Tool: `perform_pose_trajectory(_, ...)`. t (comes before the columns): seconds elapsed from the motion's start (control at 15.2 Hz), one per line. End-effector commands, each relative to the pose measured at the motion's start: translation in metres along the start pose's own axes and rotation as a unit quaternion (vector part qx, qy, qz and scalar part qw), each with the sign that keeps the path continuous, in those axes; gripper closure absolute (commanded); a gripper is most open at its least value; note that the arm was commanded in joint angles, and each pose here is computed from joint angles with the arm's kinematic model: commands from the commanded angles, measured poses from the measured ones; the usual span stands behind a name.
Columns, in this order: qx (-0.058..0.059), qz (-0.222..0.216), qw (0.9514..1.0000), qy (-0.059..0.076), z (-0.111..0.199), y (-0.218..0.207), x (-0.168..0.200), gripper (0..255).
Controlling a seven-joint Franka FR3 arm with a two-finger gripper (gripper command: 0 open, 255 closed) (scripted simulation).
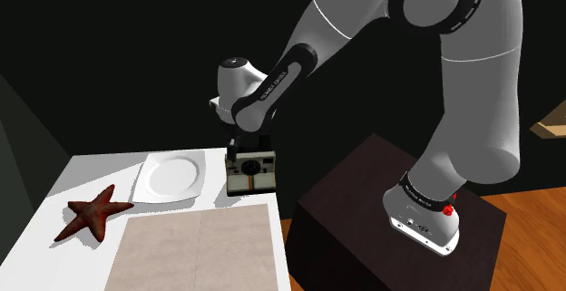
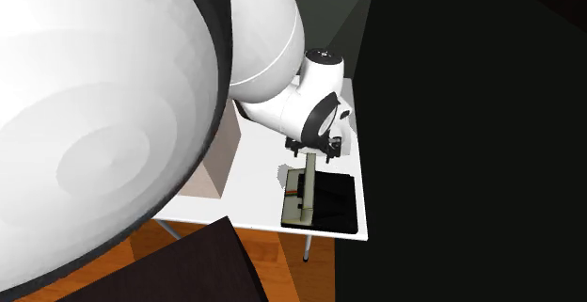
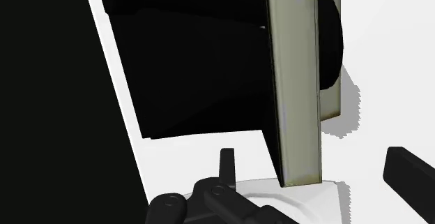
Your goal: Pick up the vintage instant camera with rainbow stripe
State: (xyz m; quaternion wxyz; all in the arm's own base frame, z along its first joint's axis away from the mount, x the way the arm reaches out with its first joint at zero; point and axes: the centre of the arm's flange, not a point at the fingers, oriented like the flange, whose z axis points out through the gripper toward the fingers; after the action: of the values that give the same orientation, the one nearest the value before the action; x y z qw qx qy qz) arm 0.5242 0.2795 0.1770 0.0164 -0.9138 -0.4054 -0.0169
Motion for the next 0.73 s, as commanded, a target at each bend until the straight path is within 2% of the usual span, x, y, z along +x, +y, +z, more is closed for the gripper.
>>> perform_pose_trajectory(0.0, 0.001, -0.008, 1.0000, 0.000, 0.014, -0.003, 0.006, 0)
perform_pose_trajectory(0.53, 0.001, -0.008, 1.0000, 0.000, 0.049, -0.003, 0.004, 0)
perform_pose_trajectory(0.59, 0.001, -0.008, 1.0000, 0.000, 0.049, -0.004, 0.004, 255)
perform_pose_trajectory(0.66, 0.001, -0.008, 1.0000, 0.000, 0.049, -0.004, 0.005, 255)
